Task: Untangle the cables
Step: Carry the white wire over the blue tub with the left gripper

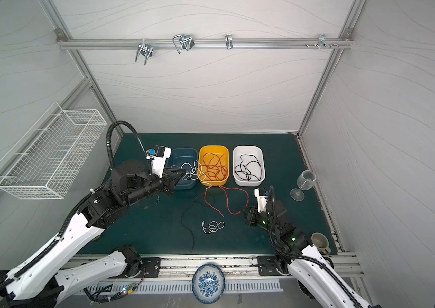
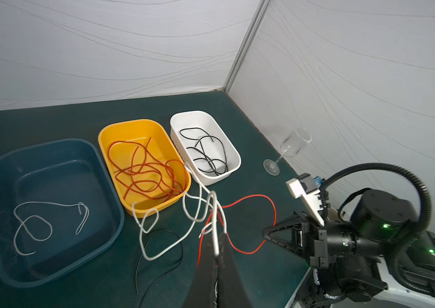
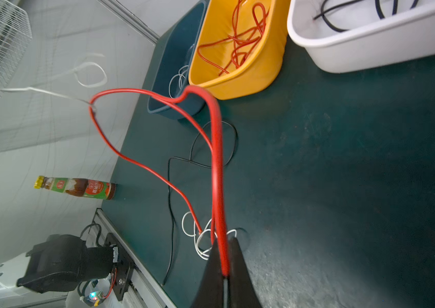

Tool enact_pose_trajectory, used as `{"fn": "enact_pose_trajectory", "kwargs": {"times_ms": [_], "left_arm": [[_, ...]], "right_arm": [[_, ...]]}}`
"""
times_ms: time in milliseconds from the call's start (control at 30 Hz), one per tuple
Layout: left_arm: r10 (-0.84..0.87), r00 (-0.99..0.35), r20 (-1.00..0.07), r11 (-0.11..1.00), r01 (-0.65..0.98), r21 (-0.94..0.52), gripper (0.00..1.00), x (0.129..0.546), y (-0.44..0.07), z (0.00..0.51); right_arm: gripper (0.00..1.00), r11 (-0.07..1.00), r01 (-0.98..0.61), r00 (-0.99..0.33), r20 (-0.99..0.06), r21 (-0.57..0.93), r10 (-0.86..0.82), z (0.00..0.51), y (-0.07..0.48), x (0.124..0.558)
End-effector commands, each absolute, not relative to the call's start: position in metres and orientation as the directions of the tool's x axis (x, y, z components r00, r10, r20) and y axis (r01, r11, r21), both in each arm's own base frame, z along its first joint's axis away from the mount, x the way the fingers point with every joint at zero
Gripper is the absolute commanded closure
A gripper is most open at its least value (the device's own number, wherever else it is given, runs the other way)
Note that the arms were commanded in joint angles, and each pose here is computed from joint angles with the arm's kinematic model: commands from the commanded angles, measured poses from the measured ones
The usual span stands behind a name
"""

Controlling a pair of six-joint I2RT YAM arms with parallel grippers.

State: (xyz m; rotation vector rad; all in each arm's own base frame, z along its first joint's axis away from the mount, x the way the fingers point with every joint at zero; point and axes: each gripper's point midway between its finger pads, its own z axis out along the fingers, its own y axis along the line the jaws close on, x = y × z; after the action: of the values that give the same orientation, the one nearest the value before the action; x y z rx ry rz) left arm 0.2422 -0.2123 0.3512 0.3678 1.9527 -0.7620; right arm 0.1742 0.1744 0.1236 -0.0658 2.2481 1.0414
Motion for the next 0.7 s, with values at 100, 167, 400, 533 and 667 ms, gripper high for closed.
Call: {"fn": "enact_pose_trajectory", "kwargs": {"times_ms": [100, 167, 400, 533, 667], "left_arm": [[-0.107, -0.439, -0.892, 0.736, 0.569, -0.368, 1.00, 0.257, -0.205, 0.387], [-0.114, -0.428, -0.897, 0.741, 0.565, -0.363, 1.00, 0.259, -0.202, 0.394], [-0.126, -0.407, -0.905, 0.746, 0.562, -0.357, 1.00, 0.264, -0.196, 0.412], [-0.140, -0.402, -0.905, 0.745, 0.559, -0.364, 1.00, 0.265, -0.194, 0.419], [-0.152, -0.390, -0.908, 0.736, 0.569, -0.368, 1.00, 0.265, -0.196, 0.434]], "right_arm": [[1.00, 0.702, -0.335, -0.782, -0.601, 0.629, 0.166, 0.114, 0.174, 0.173], [1.00, 0.705, -0.334, -0.787, -0.597, 0.626, 0.158, 0.108, 0.174, 0.171], [1.00, 0.723, -0.331, -0.790, -0.598, 0.606, 0.139, 0.093, 0.170, 0.169], [1.00, 0.722, -0.330, -0.793, -0.593, 0.609, 0.138, 0.088, 0.170, 0.168], [1.00, 0.718, -0.325, -0.796, -0.588, 0.615, 0.143, 0.086, 0.170, 0.167]]}}
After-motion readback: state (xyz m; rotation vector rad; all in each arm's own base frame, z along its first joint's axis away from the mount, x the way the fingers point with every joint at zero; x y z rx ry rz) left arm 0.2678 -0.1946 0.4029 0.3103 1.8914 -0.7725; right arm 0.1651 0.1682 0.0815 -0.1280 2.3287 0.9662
